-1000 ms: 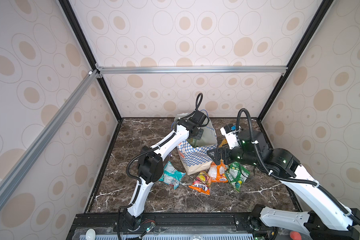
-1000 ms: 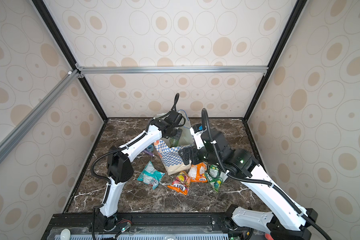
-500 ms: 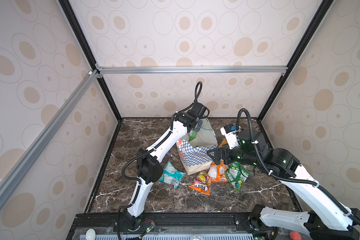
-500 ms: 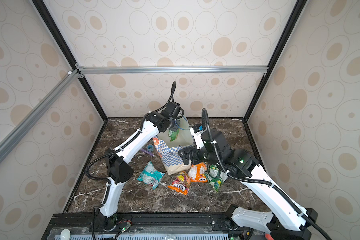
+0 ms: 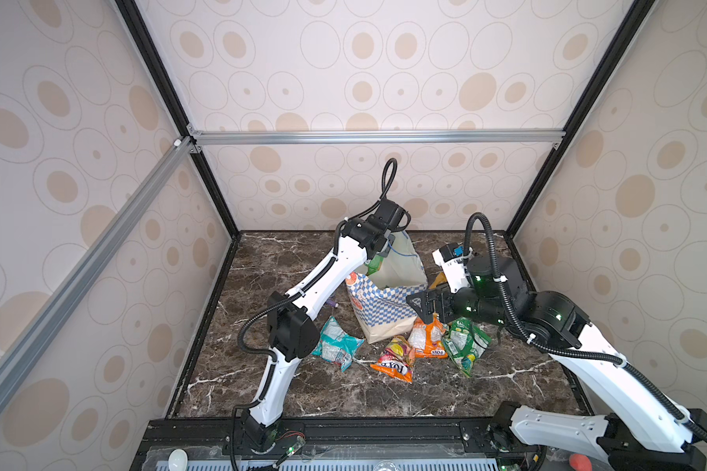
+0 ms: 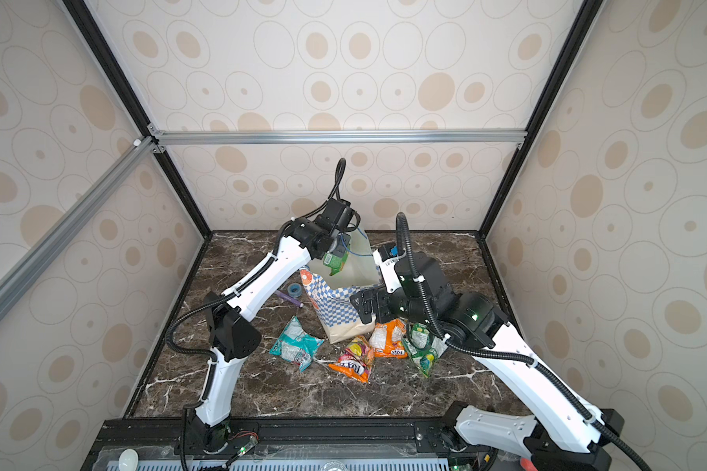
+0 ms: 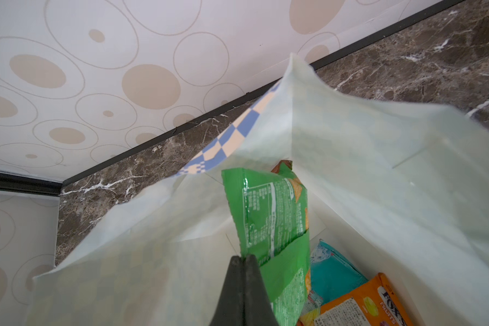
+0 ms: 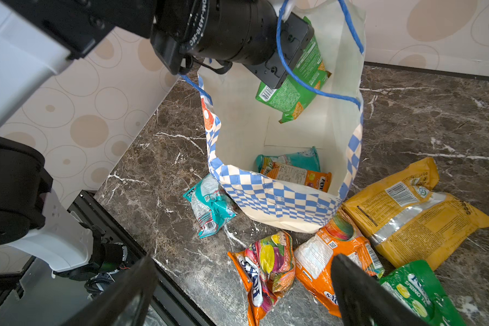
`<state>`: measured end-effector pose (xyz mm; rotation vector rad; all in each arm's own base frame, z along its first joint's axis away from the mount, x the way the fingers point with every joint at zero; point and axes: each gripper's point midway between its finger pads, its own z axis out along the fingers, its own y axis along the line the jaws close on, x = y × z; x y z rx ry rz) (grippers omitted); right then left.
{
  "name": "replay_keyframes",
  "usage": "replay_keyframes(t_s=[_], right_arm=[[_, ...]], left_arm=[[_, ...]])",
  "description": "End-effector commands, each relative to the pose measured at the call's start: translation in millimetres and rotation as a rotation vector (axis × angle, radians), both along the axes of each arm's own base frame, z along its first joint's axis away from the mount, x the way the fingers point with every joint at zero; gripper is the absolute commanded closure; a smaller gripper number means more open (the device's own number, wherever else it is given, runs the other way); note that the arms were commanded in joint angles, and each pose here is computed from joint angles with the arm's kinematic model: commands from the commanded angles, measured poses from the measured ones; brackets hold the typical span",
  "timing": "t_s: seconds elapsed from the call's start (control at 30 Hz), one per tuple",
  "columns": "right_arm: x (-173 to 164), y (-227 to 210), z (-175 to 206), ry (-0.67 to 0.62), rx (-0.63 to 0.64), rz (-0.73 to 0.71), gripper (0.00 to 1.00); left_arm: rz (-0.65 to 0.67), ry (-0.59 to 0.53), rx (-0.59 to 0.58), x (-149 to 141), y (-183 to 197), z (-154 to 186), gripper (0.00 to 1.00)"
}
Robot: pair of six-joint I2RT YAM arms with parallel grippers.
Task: Take the snacks out of the paper bag
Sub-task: Pick up the snack from the paper bag.
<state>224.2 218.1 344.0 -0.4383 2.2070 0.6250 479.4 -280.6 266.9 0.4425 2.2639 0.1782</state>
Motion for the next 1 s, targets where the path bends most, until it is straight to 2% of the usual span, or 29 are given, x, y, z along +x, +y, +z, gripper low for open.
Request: replay_keyframes(t_s=[0.0,0.23,0.47,0.7,0.97], right_arm=[[4,1,5,-0.009,0.014,-0.007,0.00],[4,5,6,-0.005,0.019,0.002,0.00],[3,3,7,-0.008,0.024,-0.005,0.00],[3,1,8,-0.014,0.024,-0.009,0.00],[4,4,8,-0.010,0.032,-0.007,0.00]], left_arm=[[0.009,-0.110,-0.058,-9,17,65,1.00],[0.005,-0.152,-0.100,-16,20,90,1.00],[-0.036,-0.235,-0.197,-23,17,136,1.00],[-0.034,-0.326,-0.203,-29,28,173,1.00],[-0.048,-0.404,-0.275,-44,36,211,1.00]])
